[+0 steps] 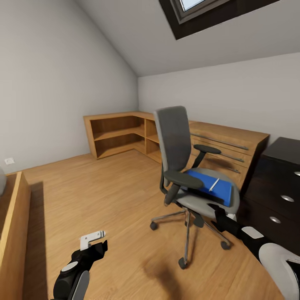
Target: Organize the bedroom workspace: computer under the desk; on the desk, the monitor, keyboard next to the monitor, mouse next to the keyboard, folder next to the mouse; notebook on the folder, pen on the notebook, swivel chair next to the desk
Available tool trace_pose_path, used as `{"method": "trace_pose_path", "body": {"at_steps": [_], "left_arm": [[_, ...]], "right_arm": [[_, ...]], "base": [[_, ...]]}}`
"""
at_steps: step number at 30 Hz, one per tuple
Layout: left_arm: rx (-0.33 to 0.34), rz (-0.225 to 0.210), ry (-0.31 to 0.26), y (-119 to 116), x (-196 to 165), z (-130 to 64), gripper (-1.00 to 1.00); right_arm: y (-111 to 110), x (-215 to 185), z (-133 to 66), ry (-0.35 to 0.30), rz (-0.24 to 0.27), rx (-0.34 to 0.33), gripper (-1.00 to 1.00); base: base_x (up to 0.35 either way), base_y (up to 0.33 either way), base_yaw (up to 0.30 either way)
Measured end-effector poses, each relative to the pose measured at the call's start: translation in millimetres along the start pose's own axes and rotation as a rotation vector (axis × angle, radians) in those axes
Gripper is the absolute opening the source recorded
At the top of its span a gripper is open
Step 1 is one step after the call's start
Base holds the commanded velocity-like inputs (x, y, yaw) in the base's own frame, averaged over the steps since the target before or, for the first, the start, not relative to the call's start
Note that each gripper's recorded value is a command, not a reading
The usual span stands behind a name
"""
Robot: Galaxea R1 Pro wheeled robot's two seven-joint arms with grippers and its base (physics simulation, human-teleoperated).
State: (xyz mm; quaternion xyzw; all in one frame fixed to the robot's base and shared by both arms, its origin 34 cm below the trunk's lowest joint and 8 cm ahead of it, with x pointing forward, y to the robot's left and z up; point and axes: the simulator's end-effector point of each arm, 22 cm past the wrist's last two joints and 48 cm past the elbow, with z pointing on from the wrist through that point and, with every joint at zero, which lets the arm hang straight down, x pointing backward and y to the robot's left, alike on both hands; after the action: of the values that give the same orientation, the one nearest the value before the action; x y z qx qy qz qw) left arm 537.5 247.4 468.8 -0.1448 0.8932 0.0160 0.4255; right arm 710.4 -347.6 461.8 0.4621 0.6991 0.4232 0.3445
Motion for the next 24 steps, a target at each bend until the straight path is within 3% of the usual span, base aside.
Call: {"method": "trace_pose_path", "body": {"at_steps": [12, 20, 24], "left_arm": [[0.002, 0.001, 0.0, -1, 0, -0.2, 1.0], [0.025, 0.025, 0.008, -14, 6, -0.7, 1.0], [0.038, 0.039, 0.012, -21, 9, -1.2, 1.0]], "right_arm": [[-2, -7, -3.0, -0.01, 0.004, 0.002, 1.0], [-2, -8, -3.6, -0.01, 0.0, 0.004, 1.0], [0, -1, -0.7, 0.0, -0.004, 0.001, 1.0]], "base": [[0.0, 0.0, 0.274], [0.0, 0.0, 0.274], [0.0, -0.045, 0.103]]}}
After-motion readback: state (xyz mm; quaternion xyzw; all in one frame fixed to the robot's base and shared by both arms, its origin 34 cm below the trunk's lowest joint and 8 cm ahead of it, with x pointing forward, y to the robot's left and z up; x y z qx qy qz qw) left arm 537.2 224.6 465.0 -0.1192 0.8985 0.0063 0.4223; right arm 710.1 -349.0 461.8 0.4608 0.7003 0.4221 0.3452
